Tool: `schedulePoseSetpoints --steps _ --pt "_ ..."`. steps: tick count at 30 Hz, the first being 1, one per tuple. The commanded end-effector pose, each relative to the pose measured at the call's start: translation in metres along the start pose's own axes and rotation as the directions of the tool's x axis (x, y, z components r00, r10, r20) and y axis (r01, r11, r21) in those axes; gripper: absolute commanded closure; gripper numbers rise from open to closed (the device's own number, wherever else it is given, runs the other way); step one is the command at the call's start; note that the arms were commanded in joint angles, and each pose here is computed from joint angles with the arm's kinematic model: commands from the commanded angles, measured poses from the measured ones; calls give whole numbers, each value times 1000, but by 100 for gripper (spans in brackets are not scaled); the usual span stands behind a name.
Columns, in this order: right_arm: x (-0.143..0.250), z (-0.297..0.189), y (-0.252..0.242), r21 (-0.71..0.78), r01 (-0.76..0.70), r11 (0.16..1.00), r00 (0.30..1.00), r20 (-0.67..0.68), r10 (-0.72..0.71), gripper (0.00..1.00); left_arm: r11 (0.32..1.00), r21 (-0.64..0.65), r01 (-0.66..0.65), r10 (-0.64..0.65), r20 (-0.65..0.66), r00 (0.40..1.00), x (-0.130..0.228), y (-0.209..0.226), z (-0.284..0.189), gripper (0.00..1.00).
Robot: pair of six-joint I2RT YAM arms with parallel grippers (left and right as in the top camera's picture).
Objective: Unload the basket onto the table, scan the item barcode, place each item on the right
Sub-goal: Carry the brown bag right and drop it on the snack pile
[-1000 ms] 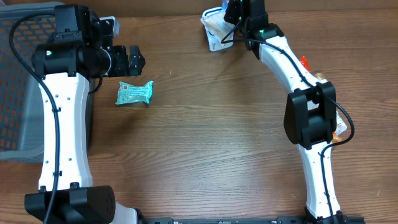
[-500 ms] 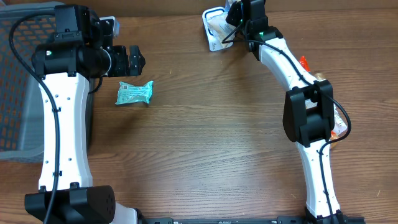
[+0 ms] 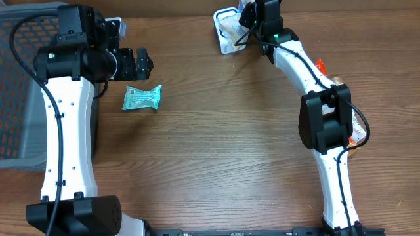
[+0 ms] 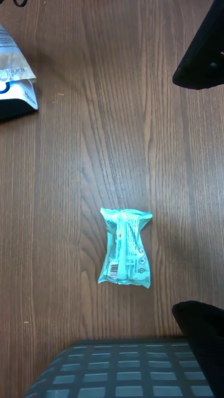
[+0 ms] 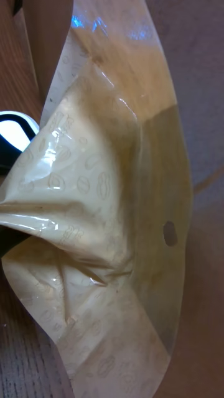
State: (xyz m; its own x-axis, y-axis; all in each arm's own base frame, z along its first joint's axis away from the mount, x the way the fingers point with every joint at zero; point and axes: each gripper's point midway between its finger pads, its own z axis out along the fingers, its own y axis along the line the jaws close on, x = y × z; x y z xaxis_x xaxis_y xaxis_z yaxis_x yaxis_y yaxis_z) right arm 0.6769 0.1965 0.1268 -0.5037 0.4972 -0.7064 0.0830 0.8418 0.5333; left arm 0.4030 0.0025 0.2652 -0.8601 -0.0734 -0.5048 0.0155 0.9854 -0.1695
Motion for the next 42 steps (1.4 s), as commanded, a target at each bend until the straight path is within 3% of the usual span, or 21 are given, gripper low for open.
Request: schedulePoseSetpoints --steps 1,8,12,17,22,30,31,32,33,34,38,42 --pt "-22 -17 27 -72 27 997 1000 5 -27 96 1000 2 -4 4 18 1000 -5 -3 -4 0" --pt "-87 -112 74 -87 136 987 991 29 -134 96 1000 2 -4 4 18 1000 -5 -3 -4 0" --pt "-103 -179 70 -22 183 983 982 -34 -184 82 1000 1 -4 4 18 1000 -5 -3 -4 0" --pt "-82 -251 -8 262 194 945 958 -259 -124 78 1000 1 -4 4 18 1000 -5 -3 -4 0" --pt "-41 -287 -105 506 244 827 872 -488 41 78 1000 2 -4 4 18 1000 -5 -3 -4 0" --pt "22 -288 -216 657 246 712 771 -578 267 78 1000 1 -4 4 18 1000 -5 -3 -4 0" --pt "31 -287 -227 668 246 702 762 -581 285 75 1000 2 -4 4 18 1000 -5 -3 -4 0" --pt "37 -287 -236 676 245 695 757 -582 298 64 1000 2 -4 4 18 1000 -5 -3 -4 0" --pt "43 -287 -246 686 244 685 752 -580 313 41 1000 1 -4 4 18 1000 -5 -3 -4 0" --pt "47 -287 -252 694 242 678 751 -577 322 35 1000 2 -4 4 18 1000 -5 -3 -4 0" --pt "42 -291 -269 721 213 660 760 -546 352 16 1000 2 -4 4 18 1000 -5 -3 -4 0" --pt "17 -295 -265 728 177 663 789 -508 347 14 1000 2 -4 4 18 1000 -5 -3 -4 0"
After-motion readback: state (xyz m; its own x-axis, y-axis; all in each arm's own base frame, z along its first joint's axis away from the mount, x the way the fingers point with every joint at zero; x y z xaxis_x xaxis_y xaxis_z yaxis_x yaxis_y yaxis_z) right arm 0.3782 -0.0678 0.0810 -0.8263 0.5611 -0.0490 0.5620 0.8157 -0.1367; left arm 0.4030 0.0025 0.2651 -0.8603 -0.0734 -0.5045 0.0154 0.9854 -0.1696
